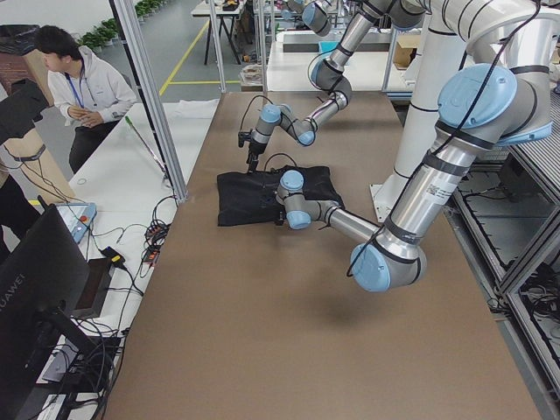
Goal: Fold clothes
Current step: 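Grasp the shirt's far corners with both grippers and pull it toward the left gripper, then move both grippers to the shirt's corners nearest the robot and grasp them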
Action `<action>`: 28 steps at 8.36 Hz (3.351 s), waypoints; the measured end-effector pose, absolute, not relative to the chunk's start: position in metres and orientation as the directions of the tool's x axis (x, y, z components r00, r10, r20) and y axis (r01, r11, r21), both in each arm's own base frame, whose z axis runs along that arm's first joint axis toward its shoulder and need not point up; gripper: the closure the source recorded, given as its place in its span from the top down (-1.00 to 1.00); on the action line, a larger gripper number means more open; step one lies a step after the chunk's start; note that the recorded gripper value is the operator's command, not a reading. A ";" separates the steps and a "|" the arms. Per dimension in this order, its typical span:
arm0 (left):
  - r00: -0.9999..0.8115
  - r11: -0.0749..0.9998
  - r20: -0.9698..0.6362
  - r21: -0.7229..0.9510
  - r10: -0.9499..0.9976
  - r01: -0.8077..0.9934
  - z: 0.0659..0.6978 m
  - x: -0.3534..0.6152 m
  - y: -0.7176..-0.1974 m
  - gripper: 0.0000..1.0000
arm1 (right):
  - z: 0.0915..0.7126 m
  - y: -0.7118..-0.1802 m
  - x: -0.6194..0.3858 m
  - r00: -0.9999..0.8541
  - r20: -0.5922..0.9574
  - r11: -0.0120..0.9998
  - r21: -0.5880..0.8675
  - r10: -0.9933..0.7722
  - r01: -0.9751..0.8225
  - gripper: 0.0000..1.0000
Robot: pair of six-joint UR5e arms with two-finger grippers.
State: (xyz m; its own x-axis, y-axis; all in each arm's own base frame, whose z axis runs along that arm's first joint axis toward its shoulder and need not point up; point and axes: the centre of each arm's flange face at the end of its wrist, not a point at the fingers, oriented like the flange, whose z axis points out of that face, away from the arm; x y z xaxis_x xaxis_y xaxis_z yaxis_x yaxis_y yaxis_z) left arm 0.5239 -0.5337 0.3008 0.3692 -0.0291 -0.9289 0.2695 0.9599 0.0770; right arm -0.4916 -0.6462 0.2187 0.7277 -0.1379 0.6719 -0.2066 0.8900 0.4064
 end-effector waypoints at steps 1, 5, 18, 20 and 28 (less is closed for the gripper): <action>0.369 0.961 -0.929 0.078 -0.026 0.265 0.300 0.528 -0.529 0.12 | 0.231 -0.644 -0.486 0.729 0.667 0.889 0.415 -0.153 -0.194 0.88; 0.373 0.964 -0.928 0.081 -0.021 0.254 0.301 0.538 -0.519 -1.00 | 0.241 -0.643 -0.480 0.729 0.665 0.889 0.419 -0.162 -0.185 0.88; 0.423 0.937 -0.899 0.240 0.115 0.255 0.343 0.437 -0.531 1.00 | 0.245 -0.637 -0.482 0.725 0.673 0.893 0.407 -0.150 -0.194 0.88; 0.339 0.929 -0.941 0.120 -0.006 0.349 0.322 0.410 -0.520 1.00 | 0.226 -0.616 -0.489 0.663 0.746 0.901 0.326 -0.059 -0.285 0.88; 0.073 0.753 -0.859 -0.401 -0.508 0.521 0.356 0.465 -0.297 1.00 | 0.169 -0.487 -0.571 0.232 0.914 0.785 -0.134 0.334 -0.604 0.86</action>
